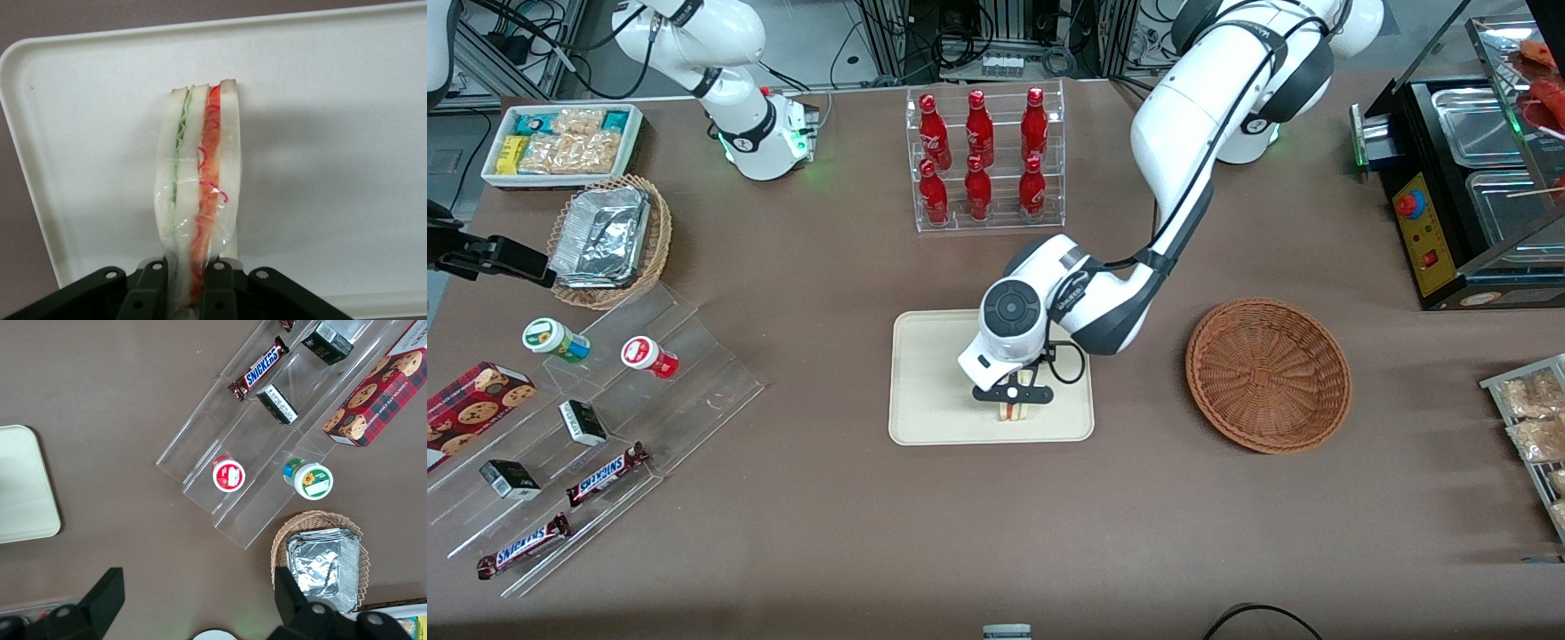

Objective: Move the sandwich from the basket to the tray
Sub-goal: 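Lower the sandwich onto the tray and open the left gripper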

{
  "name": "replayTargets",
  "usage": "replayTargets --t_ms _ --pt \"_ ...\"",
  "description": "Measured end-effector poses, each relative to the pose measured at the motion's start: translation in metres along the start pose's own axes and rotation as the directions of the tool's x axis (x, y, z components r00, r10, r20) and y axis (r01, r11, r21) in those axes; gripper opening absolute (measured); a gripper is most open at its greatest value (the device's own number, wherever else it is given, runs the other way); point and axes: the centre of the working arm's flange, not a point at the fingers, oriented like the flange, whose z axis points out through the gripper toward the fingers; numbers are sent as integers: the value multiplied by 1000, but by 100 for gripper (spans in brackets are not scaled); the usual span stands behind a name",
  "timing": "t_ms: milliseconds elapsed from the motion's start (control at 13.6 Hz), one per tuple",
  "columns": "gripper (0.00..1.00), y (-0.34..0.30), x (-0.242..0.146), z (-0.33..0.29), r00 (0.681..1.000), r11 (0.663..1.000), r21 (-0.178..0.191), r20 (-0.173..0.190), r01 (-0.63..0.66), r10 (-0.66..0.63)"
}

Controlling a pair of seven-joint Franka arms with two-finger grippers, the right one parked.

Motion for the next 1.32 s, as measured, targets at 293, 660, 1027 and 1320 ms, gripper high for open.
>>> replayTargets --t_ms 293,660,1027,1320 --pt "22 2 -1 6 1000 1000 23 -13 10 -9" --pt "71 4 -1 6 1000 1000 19 -20 14 -14" --pt "100 6 3 -8 999 1000 3 -44 18 -18" --pt "100 6 4 -42 996 1000 -19 -84 22 -24"
